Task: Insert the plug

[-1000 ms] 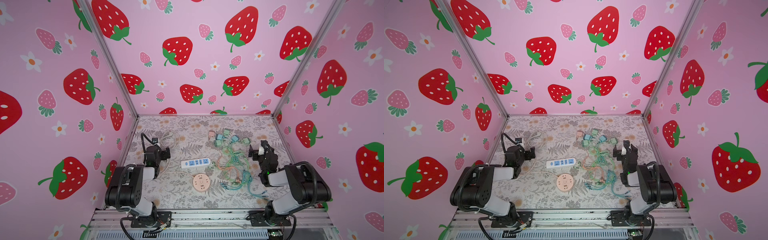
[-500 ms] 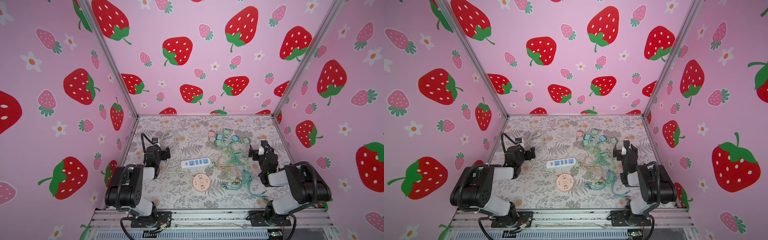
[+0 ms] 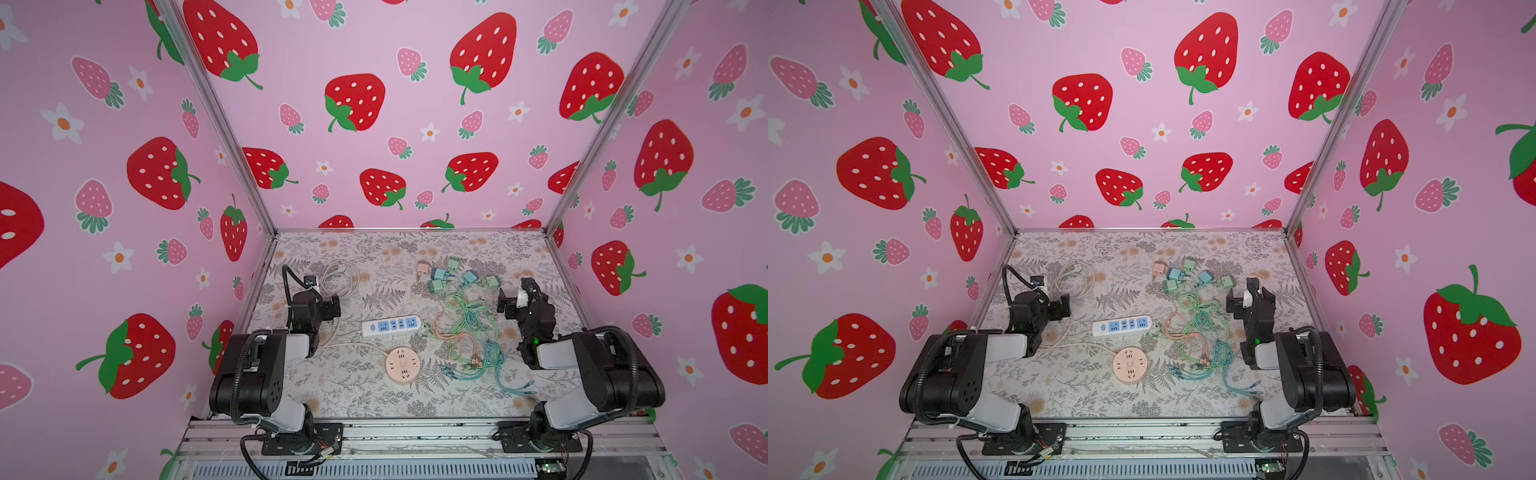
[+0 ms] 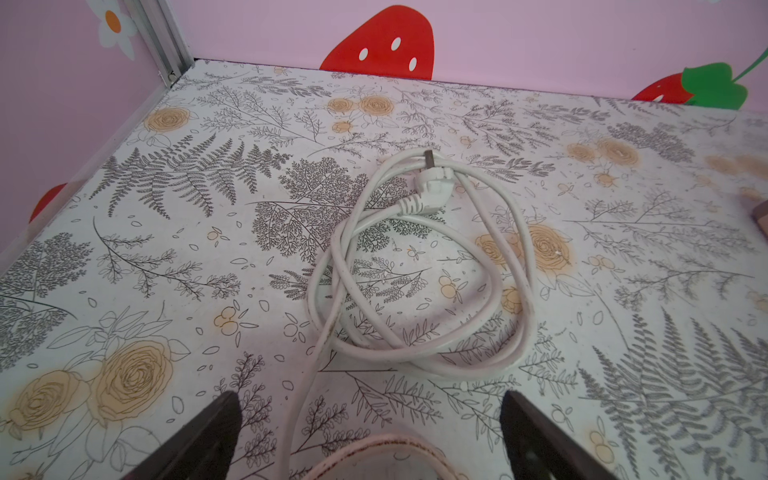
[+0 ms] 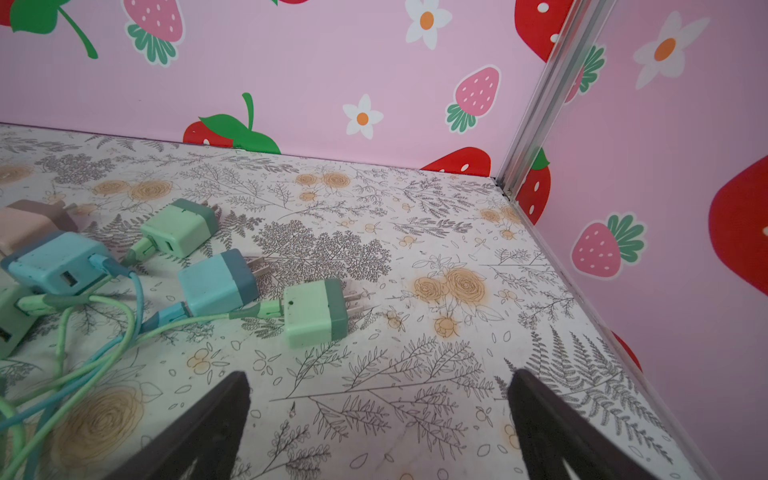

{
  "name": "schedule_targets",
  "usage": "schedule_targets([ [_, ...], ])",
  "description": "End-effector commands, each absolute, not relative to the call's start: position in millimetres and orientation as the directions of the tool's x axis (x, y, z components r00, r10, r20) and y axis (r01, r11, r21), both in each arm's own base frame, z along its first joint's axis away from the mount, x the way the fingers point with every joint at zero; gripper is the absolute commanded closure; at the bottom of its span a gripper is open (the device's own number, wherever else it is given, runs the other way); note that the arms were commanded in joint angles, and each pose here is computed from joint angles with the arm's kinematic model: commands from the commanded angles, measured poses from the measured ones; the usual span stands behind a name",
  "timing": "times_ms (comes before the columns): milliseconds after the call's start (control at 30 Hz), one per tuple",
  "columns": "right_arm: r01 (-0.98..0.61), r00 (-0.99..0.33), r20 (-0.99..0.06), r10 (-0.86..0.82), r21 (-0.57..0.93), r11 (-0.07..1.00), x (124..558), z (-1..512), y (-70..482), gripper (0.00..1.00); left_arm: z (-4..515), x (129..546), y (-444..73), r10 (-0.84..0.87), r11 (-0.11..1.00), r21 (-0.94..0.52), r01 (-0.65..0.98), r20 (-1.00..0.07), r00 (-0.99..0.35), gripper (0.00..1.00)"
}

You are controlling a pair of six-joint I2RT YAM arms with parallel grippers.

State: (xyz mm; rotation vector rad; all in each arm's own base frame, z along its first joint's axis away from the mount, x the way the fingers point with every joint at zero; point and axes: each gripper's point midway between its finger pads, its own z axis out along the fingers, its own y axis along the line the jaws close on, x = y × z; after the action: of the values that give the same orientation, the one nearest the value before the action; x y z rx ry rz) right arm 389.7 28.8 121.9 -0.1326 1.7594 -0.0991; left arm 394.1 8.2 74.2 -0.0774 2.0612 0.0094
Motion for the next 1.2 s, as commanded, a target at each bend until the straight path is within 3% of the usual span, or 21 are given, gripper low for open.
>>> schedule_targets([
  [0,0.013,-0.2,-0.972,-0.125,-0.13,0.991,396.1,137.7,20.3,0.0,104.1,403.2,12.2,-0.031,0.996,0.01,-0.09,-0.897,-0.441,0.01],
  [133,0.007,-0.249,-0.962,-0.112,-0.118,0.993,403.6,148.6,21.7,0.01,124.4,399.8,12.7,-0.025,0.991,0.038,-0.128,-0.89,-0.456,0.01],
  [333,0.017,-0.378,-0.921,-0.092,-0.106,0.994,424.2,161.4,21.7,0.04,153.6,396.9,-2.1,-0.088,0.992,-0.036,-0.121,-0.887,-0.453,0.01],
  [667,0.017,-0.495,-0.864,0.09,0.093,0.995,433.3,171.4,39.5,0.11,194.7,385.6,-47.7,-0.036,0.998,-0.058,0.027,-0.859,-0.51,0.01],
  [1167,-0.156,-0.54,-0.841,-0.032,0.062,0.986,439.8,190.8,82.2,0.12,225.3,370.1,-83.4,0.008,0.981,-0.114,0.154,-0.778,-0.628,0.0],
])
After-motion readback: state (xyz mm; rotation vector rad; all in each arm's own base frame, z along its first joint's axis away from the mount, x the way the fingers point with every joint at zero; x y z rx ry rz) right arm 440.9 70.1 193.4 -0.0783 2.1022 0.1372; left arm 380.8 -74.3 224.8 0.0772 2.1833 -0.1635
